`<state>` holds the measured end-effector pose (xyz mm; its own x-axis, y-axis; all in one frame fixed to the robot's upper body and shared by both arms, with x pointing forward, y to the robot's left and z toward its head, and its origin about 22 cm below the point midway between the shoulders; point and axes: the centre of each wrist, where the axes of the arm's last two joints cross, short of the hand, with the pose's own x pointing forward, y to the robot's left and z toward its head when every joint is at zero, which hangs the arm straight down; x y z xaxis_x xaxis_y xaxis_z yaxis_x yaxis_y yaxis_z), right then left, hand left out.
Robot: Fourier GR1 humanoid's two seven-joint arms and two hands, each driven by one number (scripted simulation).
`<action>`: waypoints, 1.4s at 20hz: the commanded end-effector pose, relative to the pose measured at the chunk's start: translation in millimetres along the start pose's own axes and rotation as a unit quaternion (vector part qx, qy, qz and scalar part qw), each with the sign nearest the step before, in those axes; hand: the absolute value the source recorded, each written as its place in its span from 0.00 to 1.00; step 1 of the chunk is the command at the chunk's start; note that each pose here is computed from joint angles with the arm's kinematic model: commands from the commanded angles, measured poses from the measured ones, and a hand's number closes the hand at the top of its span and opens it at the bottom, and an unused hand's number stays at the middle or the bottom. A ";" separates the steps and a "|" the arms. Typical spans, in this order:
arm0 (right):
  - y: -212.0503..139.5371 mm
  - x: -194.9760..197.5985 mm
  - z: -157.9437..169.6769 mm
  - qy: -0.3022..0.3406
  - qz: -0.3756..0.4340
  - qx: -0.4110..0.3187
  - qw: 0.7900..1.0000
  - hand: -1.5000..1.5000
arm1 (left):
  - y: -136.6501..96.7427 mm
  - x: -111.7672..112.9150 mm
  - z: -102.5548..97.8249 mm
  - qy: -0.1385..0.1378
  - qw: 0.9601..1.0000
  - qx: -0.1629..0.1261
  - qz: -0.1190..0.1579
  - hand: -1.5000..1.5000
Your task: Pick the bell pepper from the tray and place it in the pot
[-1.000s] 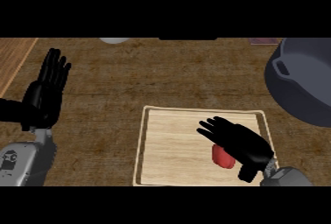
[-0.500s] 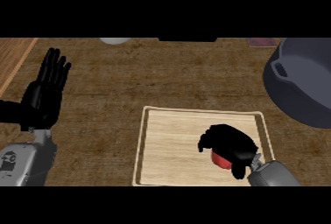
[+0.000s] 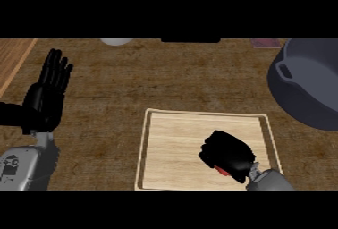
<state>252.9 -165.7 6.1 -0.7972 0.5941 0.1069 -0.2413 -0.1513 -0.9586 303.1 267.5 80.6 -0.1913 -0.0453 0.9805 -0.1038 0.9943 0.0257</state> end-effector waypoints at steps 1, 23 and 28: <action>18.1 11.3 7.2 0.018 0.019 -0.053 0.998 1.00 | 10.7 -5.0 0.8 0.001 1.000 0.003 -0.001 0.50; -164.2 -131.7 40.2 0.756 -0.026 -0.370 0.540 1.00 | -25.7 15.4 -8.0 -0.029 0.998 -0.052 0.010 0.50; -198.9 -152.7 36.9 0.827 0.038 -0.385 0.408 1.00 | -35.5 15.9 -9.9 -0.025 0.998 -0.061 0.012 0.50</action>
<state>385.0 -253.9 169.1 0.7532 0.5859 0.2990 0.4780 -0.1753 -0.8607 311.0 240.6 94.6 -0.2424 -0.0260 0.9698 0.0049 0.9996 0.0281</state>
